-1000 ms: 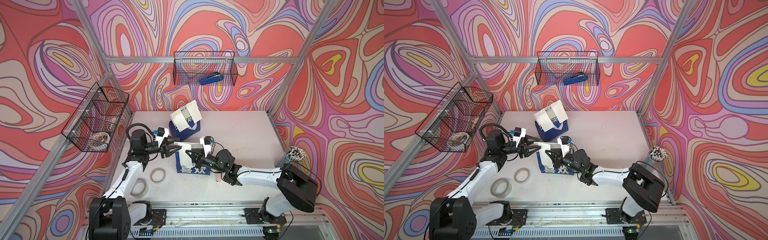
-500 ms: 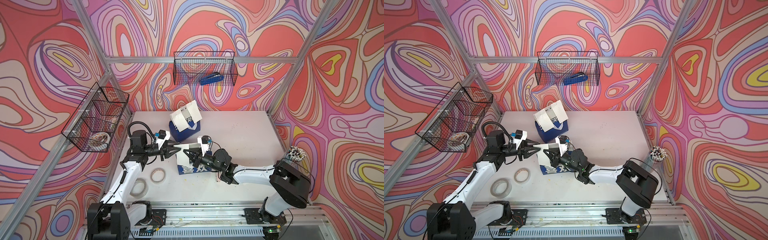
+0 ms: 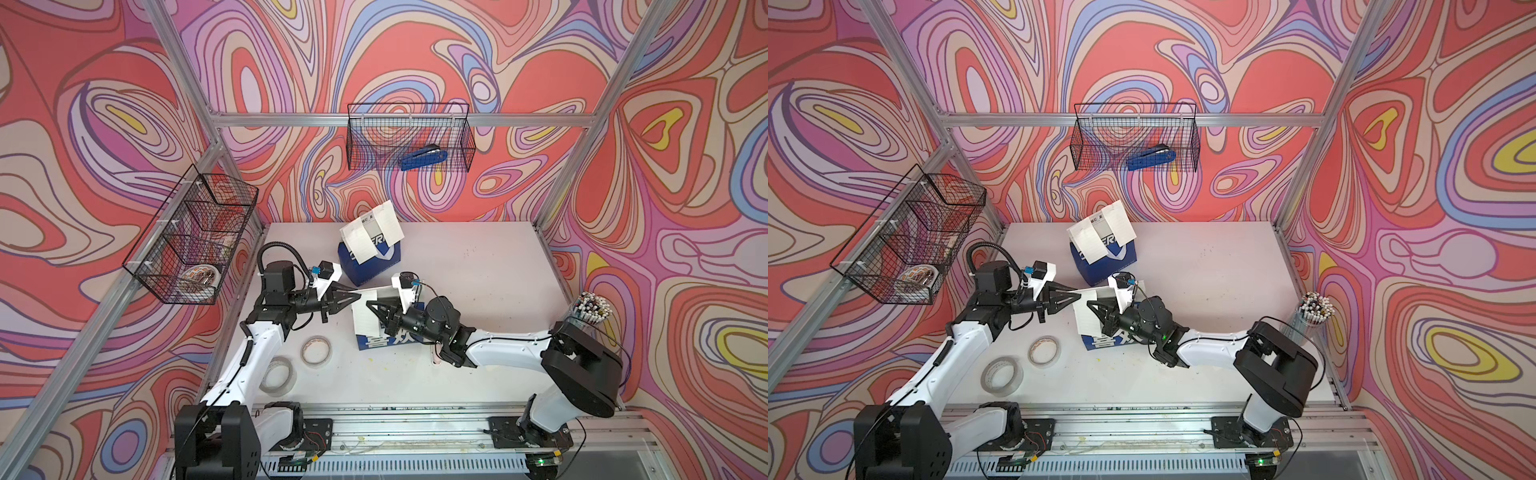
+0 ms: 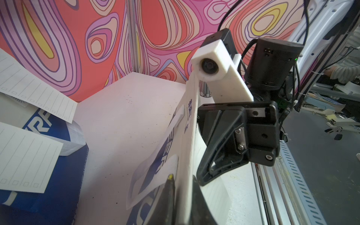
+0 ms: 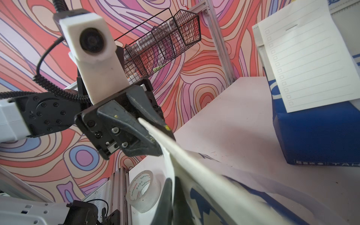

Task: Staple the receipts to the bags
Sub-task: Hold the receipt from the takeout bag, then pick up the stapler from the center of the board, then place the stapler in the takeout bag.

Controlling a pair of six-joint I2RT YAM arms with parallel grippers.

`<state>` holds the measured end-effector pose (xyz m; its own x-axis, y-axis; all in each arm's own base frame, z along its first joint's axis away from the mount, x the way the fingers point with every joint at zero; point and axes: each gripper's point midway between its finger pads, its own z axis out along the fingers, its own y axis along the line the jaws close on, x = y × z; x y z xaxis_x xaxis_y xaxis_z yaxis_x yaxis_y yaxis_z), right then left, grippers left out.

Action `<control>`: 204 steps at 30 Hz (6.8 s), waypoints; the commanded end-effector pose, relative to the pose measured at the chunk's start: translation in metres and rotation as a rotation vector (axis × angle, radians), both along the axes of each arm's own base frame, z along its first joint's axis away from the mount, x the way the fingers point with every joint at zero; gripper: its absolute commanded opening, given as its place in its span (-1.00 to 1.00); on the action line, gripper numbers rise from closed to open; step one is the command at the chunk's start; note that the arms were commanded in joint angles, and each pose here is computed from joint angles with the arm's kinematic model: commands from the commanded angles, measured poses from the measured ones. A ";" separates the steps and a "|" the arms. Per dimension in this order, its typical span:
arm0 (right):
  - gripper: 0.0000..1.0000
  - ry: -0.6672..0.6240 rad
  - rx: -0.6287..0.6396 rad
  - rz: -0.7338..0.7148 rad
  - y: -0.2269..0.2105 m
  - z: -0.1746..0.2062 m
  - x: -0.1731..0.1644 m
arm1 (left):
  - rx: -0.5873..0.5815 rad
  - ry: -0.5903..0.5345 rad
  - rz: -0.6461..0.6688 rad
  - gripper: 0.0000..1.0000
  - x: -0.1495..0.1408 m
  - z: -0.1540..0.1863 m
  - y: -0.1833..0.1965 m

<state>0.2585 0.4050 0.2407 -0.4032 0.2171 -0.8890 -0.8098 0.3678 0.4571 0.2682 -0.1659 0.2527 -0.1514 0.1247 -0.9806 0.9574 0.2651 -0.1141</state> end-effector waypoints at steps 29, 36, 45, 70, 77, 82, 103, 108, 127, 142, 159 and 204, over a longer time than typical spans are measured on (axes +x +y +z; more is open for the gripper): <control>-0.85 -0.060 -0.005 -0.070 -0.013 0.021 0.002 | -0.003 -0.022 -0.038 -1.00 0.000 0.012 -0.002; -0.13 0.040 -0.162 -0.184 -0.052 0.020 -0.001 | -0.005 -0.009 0.036 -1.00 0.017 0.019 0.001; 0.42 0.503 -0.525 -0.746 -0.201 -0.057 -0.015 | -0.034 -0.026 0.159 -1.00 0.037 0.028 0.007; 0.20 0.870 -0.869 -0.500 -0.173 -0.202 -0.027 | 0.049 -0.095 0.265 -1.00 0.038 0.023 0.017; -0.37 0.823 -0.903 -0.567 -0.183 -0.200 -0.017 | 0.030 -0.085 0.256 -1.00 0.039 0.024 0.014; -0.32 0.821 -0.924 -0.582 -0.186 -0.201 -0.016 | 0.031 -0.072 0.238 -1.00 0.040 0.025 0.007; -0.44 0.759 -0.900 -0.611 -0.188 -0.186 -0.007 | 0.049 -0.056 0.219 -1.00 0.038 0.021 -0.002; -0.69 0.544 -0.719 -0.689 -0.194 -0.116 0.016 | 0.057 -0.039 0.227 -1.00 0.044 0.021 -0.012; -0.84 -0.328 0.163 -0.389 -0.095 0.164 0.009 | -0.085 0.037 0.277 -1.00 0.040 0.039 -0.083; -0.91 -0.428 0.134 -0.511 -0.078 0.114 0.042 | -0.166 0.076 0.245 -1.00 0.030 0.042 -0.091; -0.90 -0.486 0.125 -0.578 -0.075 0.084 0.056 | -0.168 0.054 0.204 -1.00 0.025 0.043 -0.095; -0.46 -0.253 -0.259 -0.451 -0.078 0.061 0.048 | -0.036 -0.108 0.192 -1.00 0.022 0.043 -0.097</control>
